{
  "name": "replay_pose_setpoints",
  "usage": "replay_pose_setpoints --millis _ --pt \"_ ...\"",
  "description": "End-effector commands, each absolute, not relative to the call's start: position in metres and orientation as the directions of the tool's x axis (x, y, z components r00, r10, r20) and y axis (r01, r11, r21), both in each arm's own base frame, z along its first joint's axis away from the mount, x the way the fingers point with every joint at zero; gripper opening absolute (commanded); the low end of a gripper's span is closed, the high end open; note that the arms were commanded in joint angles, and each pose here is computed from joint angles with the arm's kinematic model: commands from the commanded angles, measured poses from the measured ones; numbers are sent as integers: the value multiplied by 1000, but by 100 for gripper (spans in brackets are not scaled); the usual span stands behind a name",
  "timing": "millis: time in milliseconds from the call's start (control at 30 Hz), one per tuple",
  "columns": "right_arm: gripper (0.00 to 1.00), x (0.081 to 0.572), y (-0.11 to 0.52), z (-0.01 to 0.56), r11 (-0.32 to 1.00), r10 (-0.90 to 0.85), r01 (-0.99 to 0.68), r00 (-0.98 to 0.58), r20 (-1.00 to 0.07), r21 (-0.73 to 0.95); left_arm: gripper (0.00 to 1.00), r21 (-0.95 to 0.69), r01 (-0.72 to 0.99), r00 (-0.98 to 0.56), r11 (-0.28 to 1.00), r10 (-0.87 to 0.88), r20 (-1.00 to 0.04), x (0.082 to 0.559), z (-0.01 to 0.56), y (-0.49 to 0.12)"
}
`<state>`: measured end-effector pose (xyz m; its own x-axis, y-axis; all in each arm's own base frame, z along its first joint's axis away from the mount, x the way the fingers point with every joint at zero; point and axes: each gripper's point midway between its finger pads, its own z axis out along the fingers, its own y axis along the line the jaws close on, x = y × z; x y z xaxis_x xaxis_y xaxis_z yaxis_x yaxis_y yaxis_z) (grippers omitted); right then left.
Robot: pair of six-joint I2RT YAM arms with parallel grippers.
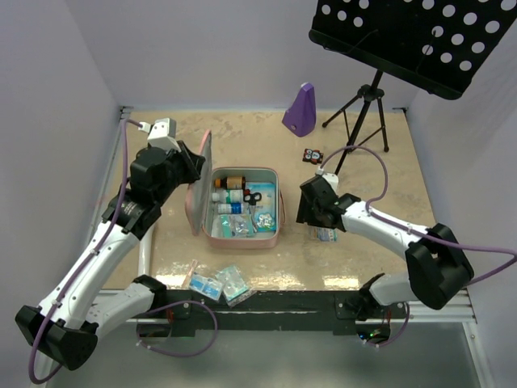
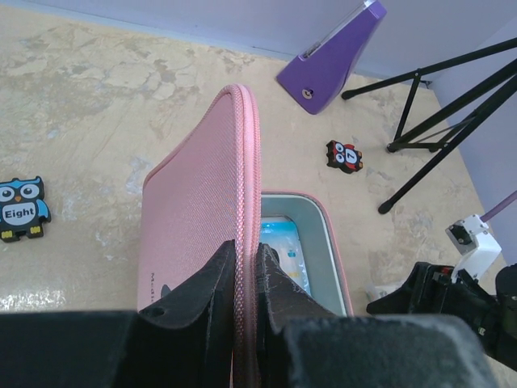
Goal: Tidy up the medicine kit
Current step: Pick up the medical item at the center of the board.
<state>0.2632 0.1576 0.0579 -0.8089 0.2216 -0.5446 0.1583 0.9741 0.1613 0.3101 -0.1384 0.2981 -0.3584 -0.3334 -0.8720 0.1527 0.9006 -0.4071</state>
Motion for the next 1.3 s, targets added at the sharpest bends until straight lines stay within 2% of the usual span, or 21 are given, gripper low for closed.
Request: replay_pose_setpoints --millis 0,200,600,733,933,1000,1133,1267 --pt "63 264 162 53 980 195 141 -813 -548 141 0 -386 154 -387 910 -304 -870 310 282 -138" --pt "61 260 159 41 983 183 151 -828 -530 104 0 -382 151 -396 912 -299 -868 310 278 -139" --pt "50 251 160 22 990 144 128 -870 -471 65 0 -360 144 -394 922 -281 -875 309 274 -135" --pt "39 251 162 23 989 147 127 -870 -471 74 0 -364 146 -397 920 -282 -873 309 272 -136" --pt "12 251 165 33 988 153 118 -863 -481 103 0 -364 148 -399 919 -281 -872 307 272 -136" --pt "0 252 167 43 986 162 114 -855 -493 125 0 -366 148 -398 919 -283 -872 307 273 -135" --pt "0 260 173 103 971 208 96 -794 -571 220 0 -375 153 -397 914 -291 -871 305 277 -136" --pt "0 268 195 191 920 256 -36 -702 -665 391 0 -394 158 -390 905 -309 -867 305 283 -138"
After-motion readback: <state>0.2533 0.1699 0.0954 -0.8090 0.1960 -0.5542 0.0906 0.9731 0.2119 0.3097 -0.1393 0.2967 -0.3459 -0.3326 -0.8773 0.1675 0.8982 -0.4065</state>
